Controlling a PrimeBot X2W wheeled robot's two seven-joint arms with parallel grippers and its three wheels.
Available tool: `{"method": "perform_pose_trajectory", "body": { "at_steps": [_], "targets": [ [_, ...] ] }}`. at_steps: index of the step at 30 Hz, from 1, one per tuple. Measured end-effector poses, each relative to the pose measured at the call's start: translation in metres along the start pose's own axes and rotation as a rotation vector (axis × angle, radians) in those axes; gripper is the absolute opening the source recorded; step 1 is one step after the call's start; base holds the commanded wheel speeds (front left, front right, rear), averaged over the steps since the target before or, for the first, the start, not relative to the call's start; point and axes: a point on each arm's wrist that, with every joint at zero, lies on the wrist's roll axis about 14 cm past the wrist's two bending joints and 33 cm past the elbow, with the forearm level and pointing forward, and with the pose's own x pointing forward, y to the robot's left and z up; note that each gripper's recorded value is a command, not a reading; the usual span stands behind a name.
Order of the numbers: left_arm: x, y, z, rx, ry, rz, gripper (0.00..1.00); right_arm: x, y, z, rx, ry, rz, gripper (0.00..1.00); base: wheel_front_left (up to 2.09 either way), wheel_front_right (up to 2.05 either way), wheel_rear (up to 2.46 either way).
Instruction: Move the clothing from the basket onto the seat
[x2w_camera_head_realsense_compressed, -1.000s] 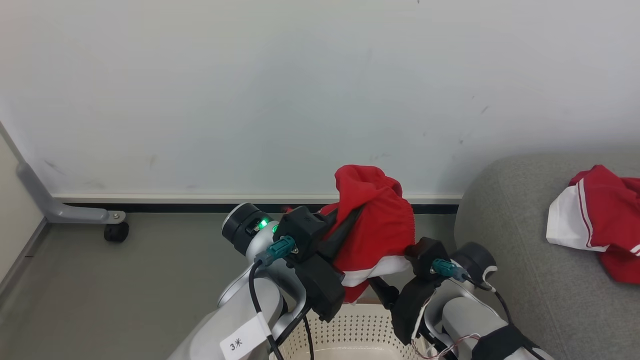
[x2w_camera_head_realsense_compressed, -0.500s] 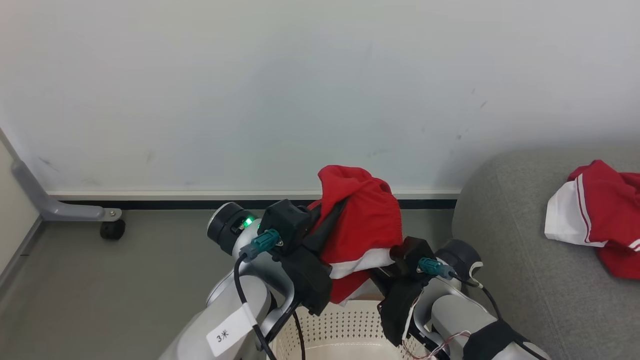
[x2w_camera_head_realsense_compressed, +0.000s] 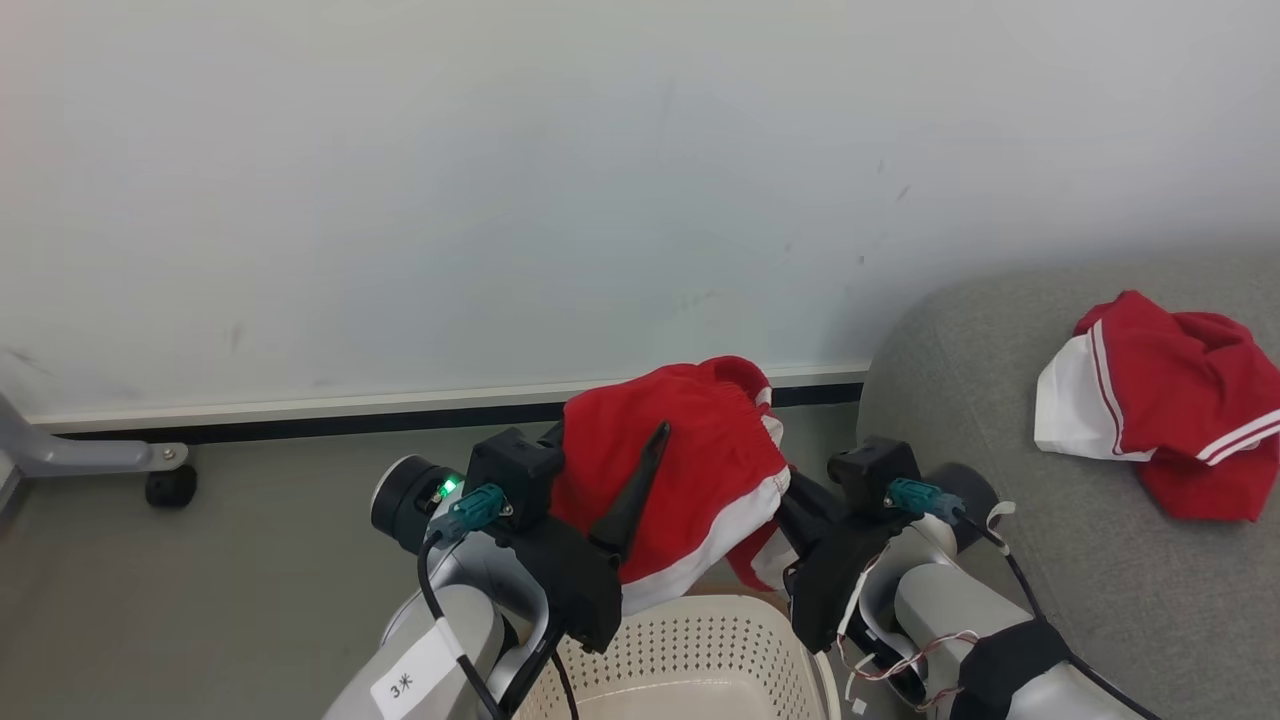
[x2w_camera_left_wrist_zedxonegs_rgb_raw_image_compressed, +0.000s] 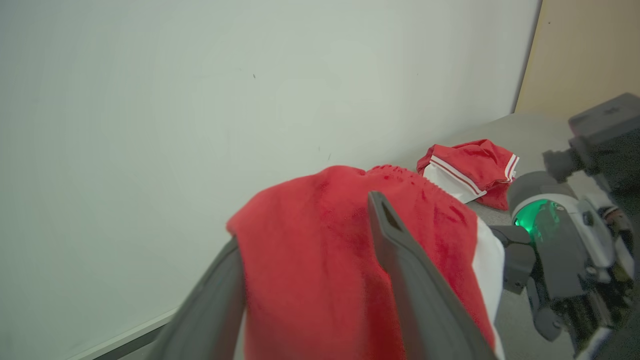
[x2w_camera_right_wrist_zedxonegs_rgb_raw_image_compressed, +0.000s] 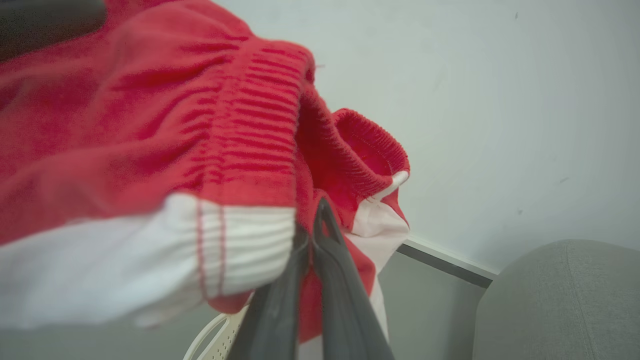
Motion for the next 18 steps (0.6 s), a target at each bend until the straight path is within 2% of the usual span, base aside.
{"method": "perform_pose_trajectory", "body": {
  "at_steps": [9,18],
  "targets": [
    [0.001,-0.011,-0.017,-0.039,0.028,-0.016,1.00,-0.018,-0.032,0.004,0.064,-0.032,-0.104,0.00,0.00,0.00,0.00],
    [0.001,-0.020,-0.035,-0.060,0.054,-0.030,1.00,-0.058,-0.074,-0.007,0.092,-0.028,-0.245,0.00,0.00,0.00,0.00]
  ]
}}
